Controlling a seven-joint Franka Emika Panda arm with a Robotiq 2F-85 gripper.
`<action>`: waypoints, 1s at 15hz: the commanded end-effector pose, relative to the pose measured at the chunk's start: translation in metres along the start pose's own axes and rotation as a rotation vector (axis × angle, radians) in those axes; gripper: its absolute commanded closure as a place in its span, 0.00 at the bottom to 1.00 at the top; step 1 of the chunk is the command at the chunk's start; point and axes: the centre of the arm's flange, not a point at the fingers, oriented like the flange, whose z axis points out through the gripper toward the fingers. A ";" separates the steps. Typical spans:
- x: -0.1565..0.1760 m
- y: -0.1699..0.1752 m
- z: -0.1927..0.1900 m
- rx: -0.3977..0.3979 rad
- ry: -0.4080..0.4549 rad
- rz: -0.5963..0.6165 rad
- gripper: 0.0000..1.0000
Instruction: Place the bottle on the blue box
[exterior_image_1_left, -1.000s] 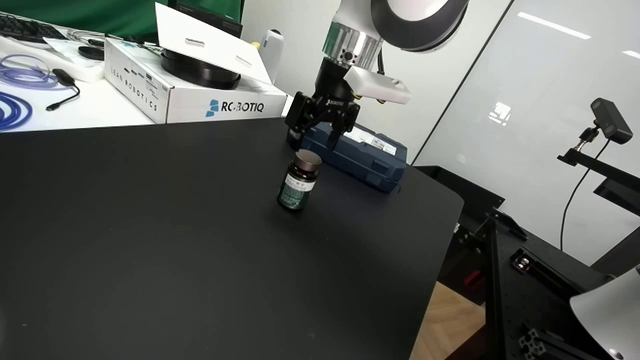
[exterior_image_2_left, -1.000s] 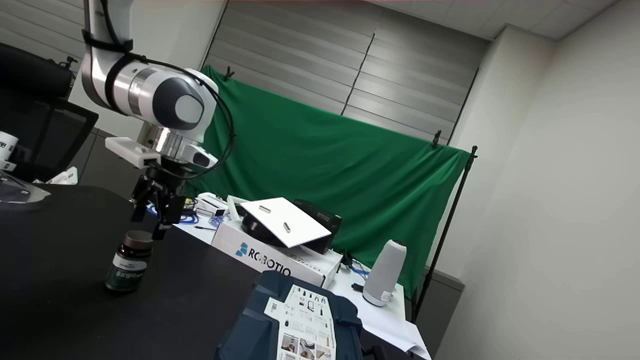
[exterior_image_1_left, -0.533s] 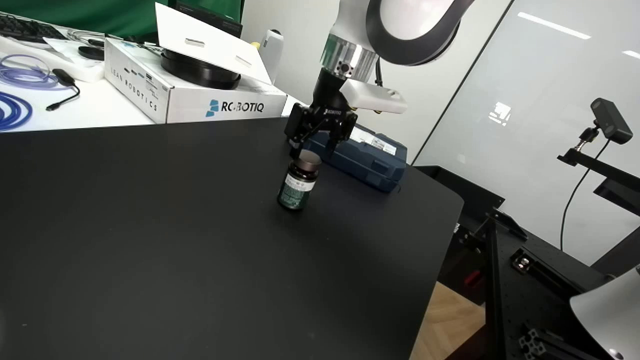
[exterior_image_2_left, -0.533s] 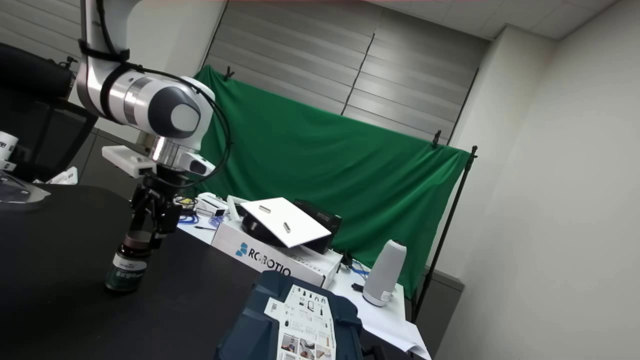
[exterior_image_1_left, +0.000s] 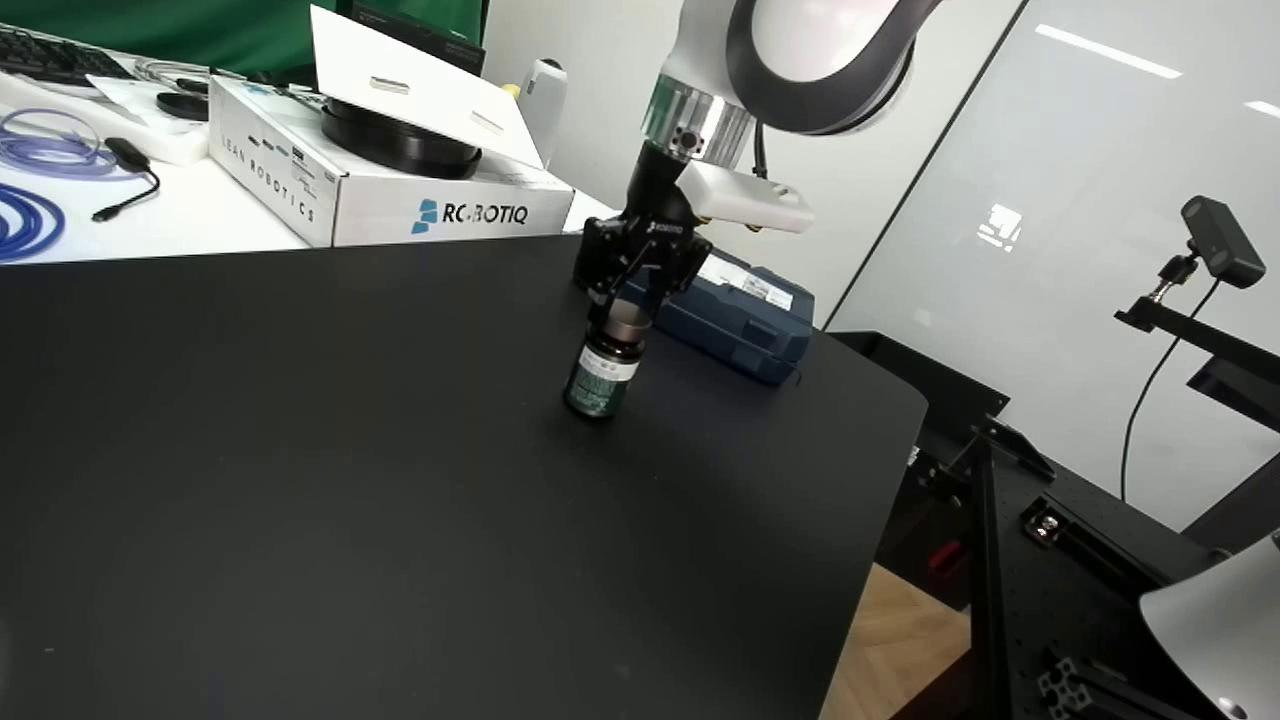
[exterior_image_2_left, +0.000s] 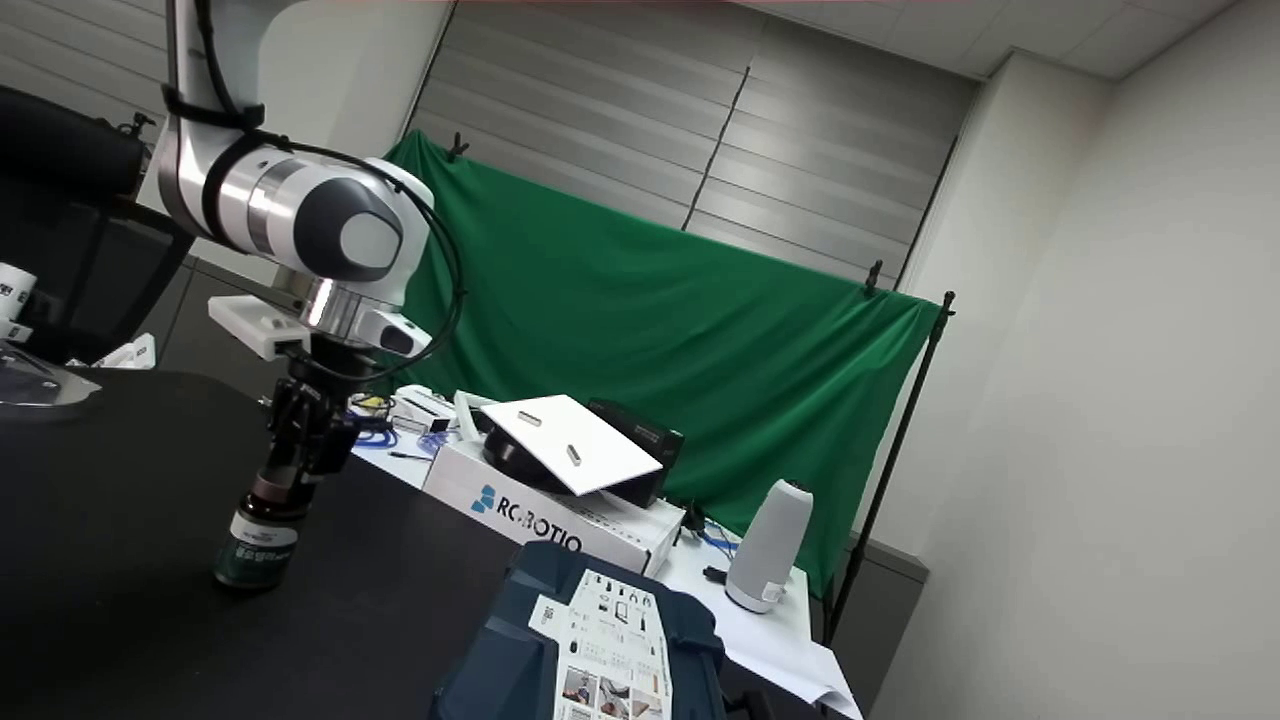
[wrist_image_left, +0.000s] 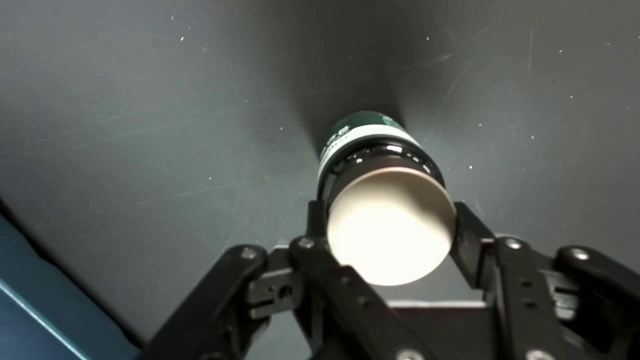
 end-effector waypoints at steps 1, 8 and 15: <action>0.011 0.006 -0.024 0.007 0.006 0.056 0.64; 0.049 0.072 -0.138 0.013 0.069 0.134 0.64; 0.065 0.219 -0.212 0.009 0.121 0.257 0.64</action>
